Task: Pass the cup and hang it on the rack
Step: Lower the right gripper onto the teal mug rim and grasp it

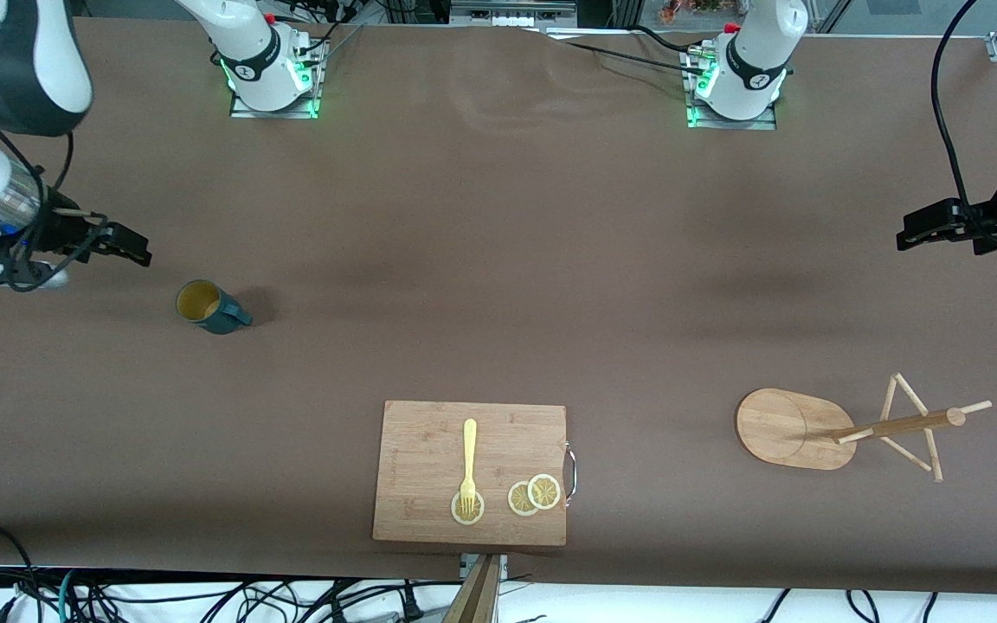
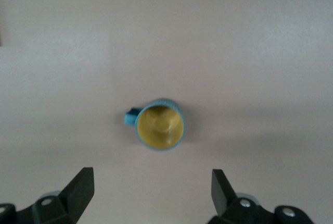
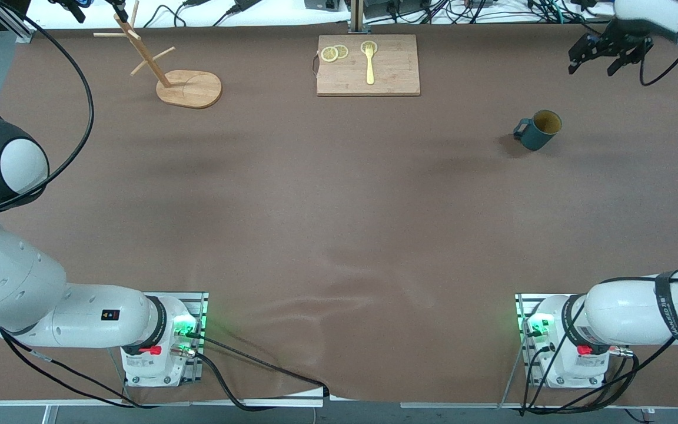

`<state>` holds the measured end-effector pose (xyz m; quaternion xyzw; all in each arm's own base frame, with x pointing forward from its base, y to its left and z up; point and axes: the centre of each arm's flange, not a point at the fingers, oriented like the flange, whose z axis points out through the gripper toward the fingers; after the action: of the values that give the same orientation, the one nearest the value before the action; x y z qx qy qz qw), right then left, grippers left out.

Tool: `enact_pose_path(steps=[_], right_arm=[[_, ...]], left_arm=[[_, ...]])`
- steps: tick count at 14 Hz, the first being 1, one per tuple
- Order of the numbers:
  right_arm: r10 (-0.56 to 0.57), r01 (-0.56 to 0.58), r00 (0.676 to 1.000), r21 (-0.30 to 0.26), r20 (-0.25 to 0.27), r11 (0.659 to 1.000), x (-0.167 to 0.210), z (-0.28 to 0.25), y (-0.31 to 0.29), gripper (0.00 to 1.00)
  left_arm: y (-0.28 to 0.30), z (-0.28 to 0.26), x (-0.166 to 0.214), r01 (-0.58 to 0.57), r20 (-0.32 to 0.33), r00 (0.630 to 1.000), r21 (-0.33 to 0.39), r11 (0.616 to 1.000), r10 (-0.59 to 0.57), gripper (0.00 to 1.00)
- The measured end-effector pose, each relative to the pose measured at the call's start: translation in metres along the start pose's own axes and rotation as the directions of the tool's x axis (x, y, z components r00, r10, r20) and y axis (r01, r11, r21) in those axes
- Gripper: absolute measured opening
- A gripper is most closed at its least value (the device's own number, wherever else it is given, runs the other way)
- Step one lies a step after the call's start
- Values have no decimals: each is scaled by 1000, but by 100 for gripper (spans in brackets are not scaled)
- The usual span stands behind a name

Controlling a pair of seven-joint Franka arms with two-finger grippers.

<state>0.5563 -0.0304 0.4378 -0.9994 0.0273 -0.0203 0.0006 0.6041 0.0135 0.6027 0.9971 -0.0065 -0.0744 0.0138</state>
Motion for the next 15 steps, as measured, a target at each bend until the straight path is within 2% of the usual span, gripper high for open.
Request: enact_pose_path(steps=[2, 5, 8, 12, 14, 15], right_arm=[[-16, 14, 997, -19, -79, 1000, -12, 35, 2, 100], [-44, 40, 987, -26, -157, 999, -33, 77, 2, 100], [-121, 115, 978, -47, -170, 992, -41, 115, 11, 100], [-140, 133, 977, -58, -160, 989, -40, 157, 20, 99], [-143, 134, 976, -61, -164, 989, -39, 173, 20, 95], [-143, 135, 976, -62, -163, 989, -39, 179, 20, 87]], left_arm=[[0, 0, 0, 0, 0, 1000, 0, 1000, 0, 100], [0, 0, 0, 1, 0, 1000, 0, 1000, -1, 100], [-1, 0, 0, 2, 0, 1000, 0, 1000, -2, 100], [-1, 0, 0, 2, 0, 1000, 0, 1000, -2, 100], [-1, 0, 0, 2, 0, 1000, 0, 1000, -2, 100], [-1, 0, 0, 2, 0, 1000, 0, 1000, -2, 100]])
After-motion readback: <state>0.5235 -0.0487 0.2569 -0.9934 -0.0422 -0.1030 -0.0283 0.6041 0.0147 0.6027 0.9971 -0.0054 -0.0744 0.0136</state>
